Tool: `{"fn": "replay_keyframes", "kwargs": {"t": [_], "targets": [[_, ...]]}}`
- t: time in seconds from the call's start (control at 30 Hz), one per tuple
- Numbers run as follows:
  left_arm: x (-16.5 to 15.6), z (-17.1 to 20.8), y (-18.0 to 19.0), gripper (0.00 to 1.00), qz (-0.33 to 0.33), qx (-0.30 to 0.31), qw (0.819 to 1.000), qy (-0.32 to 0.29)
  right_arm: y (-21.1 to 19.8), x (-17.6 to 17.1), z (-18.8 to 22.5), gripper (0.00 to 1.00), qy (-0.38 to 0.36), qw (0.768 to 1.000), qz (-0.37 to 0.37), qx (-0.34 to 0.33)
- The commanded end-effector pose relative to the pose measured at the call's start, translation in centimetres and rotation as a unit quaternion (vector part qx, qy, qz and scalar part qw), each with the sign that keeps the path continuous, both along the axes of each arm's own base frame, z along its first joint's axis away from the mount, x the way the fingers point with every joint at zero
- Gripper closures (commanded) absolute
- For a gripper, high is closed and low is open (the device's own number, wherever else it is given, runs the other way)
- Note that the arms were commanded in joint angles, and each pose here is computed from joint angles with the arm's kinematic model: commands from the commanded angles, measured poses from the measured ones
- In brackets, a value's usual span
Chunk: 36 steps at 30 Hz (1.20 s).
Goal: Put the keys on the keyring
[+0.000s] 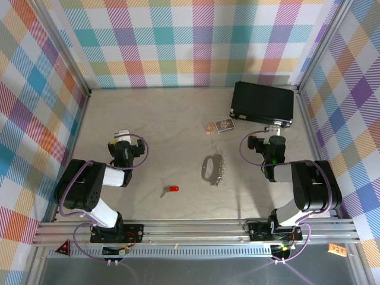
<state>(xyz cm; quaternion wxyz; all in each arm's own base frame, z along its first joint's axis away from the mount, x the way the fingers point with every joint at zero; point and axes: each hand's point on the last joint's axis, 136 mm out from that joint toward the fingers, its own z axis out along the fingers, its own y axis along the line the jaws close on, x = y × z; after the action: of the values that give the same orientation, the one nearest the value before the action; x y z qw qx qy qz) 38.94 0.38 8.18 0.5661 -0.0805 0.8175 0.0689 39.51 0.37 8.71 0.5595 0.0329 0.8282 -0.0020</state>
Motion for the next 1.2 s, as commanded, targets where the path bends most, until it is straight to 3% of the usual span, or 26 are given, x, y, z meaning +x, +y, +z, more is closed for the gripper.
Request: {"fn": "replay_keyframes", "kwargs": {"t": [0.0,0.57,0.93,1.03,1.17], "targets": [[0.5,0.6,0.3,0.00,0.004,-0.006,1.000,-0.011,-0.1,0.1,0.6,0.01,-0.015,1.000,-0.004,0.004],[0.3,1.0,-0.4,0.00,-0.019,-0.006,1.000,-0.012,0.6,0.0,1.5,0.01,-0.018,1.000,0.018,0.003],[-1.0,4.6,-0.2,0.00,-0.013,-0.011,1.000,0.016,2.6,-1.5,7.5,0.01,-0.012,0.999,0.034,-0.002],[-1.9,6.3,-0.7,0.00,-0.021,-0.039,0.999,0.021,2.4,-2.3,8.9,0.01,0.018,0.999,0.006,0.040],[-3.4,8.6,-1.9,0.00,-0.024,-0.122,0.992,0.018,2.5,-3.5,9.3,0.01,0.083,0.993,-0.020,0.087]]}}
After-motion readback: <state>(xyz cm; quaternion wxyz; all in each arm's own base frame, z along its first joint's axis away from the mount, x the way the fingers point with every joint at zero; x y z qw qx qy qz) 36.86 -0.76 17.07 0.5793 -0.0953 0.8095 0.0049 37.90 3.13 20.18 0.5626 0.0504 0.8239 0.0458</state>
